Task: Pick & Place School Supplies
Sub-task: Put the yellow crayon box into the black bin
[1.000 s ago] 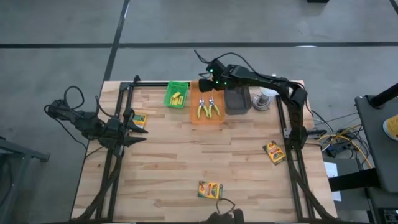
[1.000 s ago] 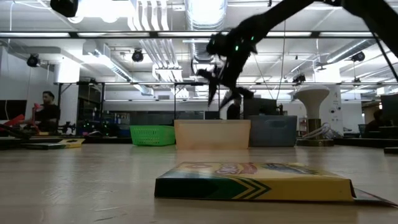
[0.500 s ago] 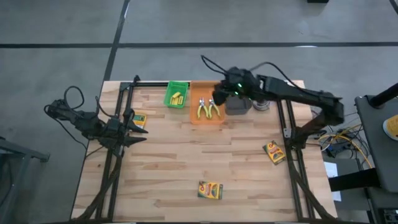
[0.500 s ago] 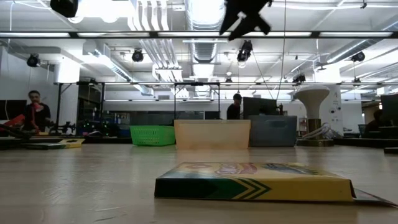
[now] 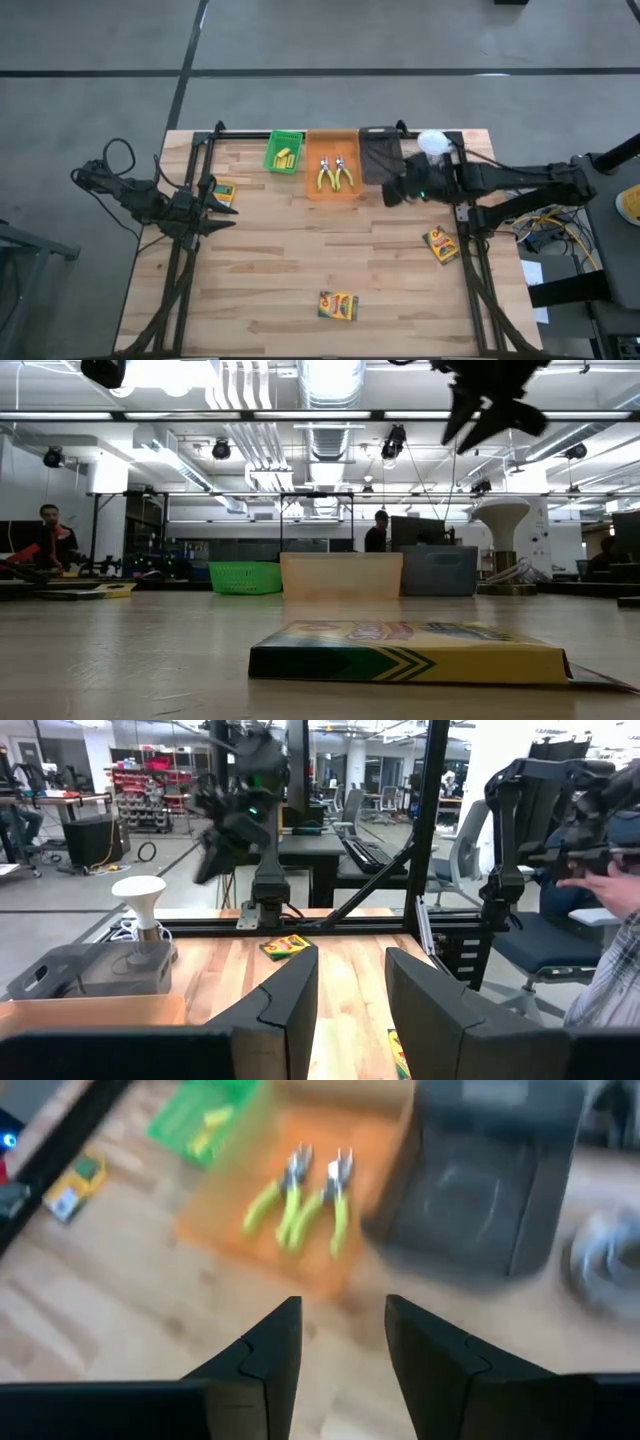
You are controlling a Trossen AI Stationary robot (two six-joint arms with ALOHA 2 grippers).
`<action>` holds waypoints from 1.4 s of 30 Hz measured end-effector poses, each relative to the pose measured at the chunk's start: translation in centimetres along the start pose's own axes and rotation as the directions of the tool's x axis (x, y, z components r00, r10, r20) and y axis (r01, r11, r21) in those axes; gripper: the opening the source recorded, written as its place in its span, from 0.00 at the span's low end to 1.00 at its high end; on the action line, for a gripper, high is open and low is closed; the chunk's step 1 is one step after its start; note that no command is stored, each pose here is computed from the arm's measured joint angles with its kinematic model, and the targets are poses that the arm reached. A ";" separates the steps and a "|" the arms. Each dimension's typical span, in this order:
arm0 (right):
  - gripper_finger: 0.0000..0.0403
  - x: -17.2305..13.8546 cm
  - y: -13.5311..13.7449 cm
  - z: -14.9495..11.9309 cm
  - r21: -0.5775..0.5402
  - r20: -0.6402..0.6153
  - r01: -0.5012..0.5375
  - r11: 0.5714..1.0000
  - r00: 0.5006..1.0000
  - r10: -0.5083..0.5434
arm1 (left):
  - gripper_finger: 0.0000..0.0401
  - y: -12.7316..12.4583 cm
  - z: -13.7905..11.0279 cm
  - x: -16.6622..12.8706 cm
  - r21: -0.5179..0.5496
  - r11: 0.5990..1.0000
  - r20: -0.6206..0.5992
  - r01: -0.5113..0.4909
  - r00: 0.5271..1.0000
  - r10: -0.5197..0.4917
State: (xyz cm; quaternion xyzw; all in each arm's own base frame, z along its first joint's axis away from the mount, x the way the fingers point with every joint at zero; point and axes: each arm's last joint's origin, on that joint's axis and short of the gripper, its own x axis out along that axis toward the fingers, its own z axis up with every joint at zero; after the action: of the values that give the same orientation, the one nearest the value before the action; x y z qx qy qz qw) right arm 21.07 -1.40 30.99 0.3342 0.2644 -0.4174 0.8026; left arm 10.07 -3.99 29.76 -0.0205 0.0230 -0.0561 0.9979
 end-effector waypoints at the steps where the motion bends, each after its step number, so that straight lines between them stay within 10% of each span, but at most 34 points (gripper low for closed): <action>1: 0.35 -0.2 -0.3 -0.6 0.013 -0.020 -0.001 1.000 1.000 0.002 | 0.31 0.0 0.0 0.0 0.000 1.000 0.000 0.000 1.000 0.000; 11: 0.33 -1.5 -2.7 -3.9 0.074 -0.321 0.071 0.995 0.946 -0.044 | 0.31 0.0 0.0 0.0 0.000 1.000 0.000 0.000 1.000 0.000; 22: 0.26 -1.0 -5.8 -7.1 0.023 -0.673 0.378 0.926 0.690 -0.265 | 0.31 0.0 0.0 0.0 0.000 1.000 0.000 0.000 1.000 0.000; 42: 0.14 2.3 -6.9 -10.6 0.039 -0.804 0.567 0.823 0.507 -0.311 | 0.31 0.0 -0.1 0.0 0.003 1.000 -0.008 0.000 1.000 0.000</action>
State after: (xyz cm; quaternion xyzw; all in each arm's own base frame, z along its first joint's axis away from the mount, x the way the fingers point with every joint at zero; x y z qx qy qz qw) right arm 14.90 2.58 20.43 0.5160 0.5899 -0.4607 0.4165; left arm 10.09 -4.00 29.66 -0.0188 0.0270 -0.0562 0.9979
